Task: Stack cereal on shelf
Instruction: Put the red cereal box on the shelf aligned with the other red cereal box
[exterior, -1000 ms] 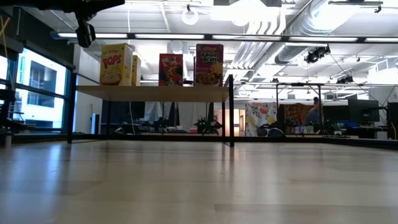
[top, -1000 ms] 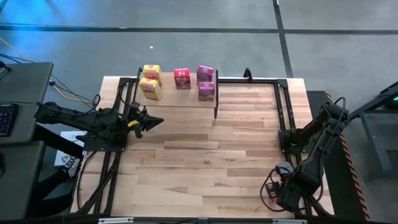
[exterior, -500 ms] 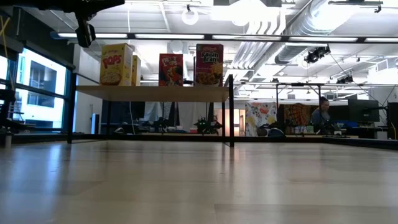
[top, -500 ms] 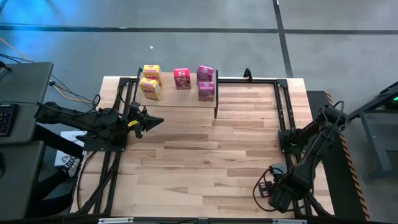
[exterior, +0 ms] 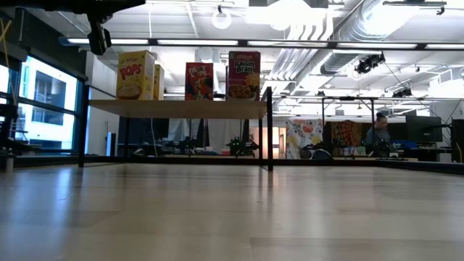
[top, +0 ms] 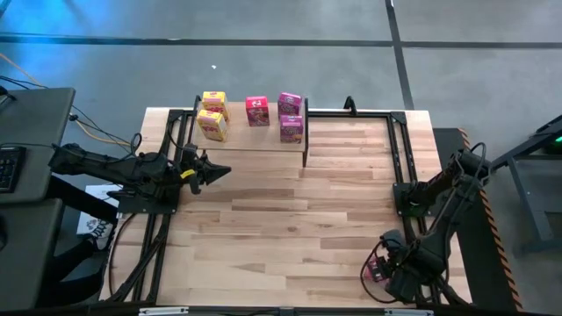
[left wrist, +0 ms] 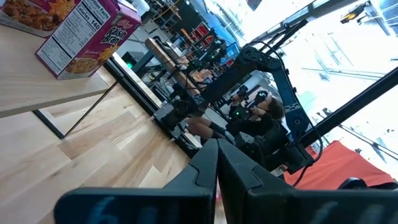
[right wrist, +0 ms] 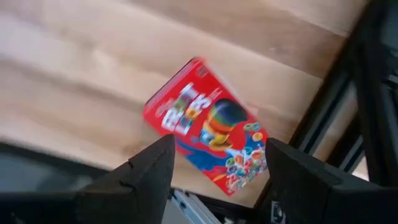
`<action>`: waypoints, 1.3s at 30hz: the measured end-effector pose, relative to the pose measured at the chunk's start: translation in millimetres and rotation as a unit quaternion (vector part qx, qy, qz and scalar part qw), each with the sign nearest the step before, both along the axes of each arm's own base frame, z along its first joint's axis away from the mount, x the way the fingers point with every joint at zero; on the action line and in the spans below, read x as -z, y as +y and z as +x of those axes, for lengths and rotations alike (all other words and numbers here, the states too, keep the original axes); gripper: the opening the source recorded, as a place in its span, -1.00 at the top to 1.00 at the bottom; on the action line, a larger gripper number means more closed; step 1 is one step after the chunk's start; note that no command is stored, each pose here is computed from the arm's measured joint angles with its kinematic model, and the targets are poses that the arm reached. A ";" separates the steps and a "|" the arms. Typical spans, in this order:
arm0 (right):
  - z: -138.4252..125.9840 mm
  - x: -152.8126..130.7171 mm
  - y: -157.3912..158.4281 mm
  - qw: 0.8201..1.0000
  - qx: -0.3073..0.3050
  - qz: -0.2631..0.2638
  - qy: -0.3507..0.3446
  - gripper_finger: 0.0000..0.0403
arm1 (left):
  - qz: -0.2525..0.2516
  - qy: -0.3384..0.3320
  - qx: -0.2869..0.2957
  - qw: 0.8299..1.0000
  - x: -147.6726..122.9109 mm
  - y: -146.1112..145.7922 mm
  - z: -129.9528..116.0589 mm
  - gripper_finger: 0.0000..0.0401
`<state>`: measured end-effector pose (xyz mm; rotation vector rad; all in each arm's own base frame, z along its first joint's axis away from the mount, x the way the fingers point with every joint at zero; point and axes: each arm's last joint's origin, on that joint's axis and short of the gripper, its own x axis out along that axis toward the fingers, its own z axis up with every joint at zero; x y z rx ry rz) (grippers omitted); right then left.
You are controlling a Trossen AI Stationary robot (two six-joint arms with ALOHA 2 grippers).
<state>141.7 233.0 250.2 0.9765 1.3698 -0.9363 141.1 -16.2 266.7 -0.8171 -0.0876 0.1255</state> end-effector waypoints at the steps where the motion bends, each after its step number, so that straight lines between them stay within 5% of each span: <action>1: 0.1 0.0 1.5 1.000 -0.022 0.006 -0.004 -0.16 | 0.000 0.000 0.000 1.000 0.0 0.0 0.0 1.00; 10: -8.2 -0.1 10.0 0.990 -0.138 0.021 -0.013 -0.16 | 0.000 0.000 -0.001 1.000 0.0 0.0 0.0 1.00; 14: -0.1 5.9 11.9 0.954 -0.288 0.084 -0.006 -0.09 | 0.000 0.000 -0.001 1.000 0.0 0.1 0.0 1.00; 17: 2.0 19.9 4.7 0.939 -0.329 0.100 0.022 0.24 | 0.000 0.000 -0.001 1.000 -0.1 0.1 0.0 1.00; 20: 1.2 37.5 2.7 0.920 -0.367 0.131 0.027 0.79 | 0.000 0.000 -0.002 1.000 -0.1 0.1 0.0 1.00; 27: -3.0 68.5 -0.8 0.912 -0.371 0.173 0.026 0.98 | 0.000 -0.001 -0.002 1.000 -0.2 0.1 0.0 1.00; 39: 26.4 75.9 -20.2 0.937 -0.326 0.115 -0.051 1.00 | 0.034 0.046 0.063 0.996 12.8 -15.9 17.3 1.00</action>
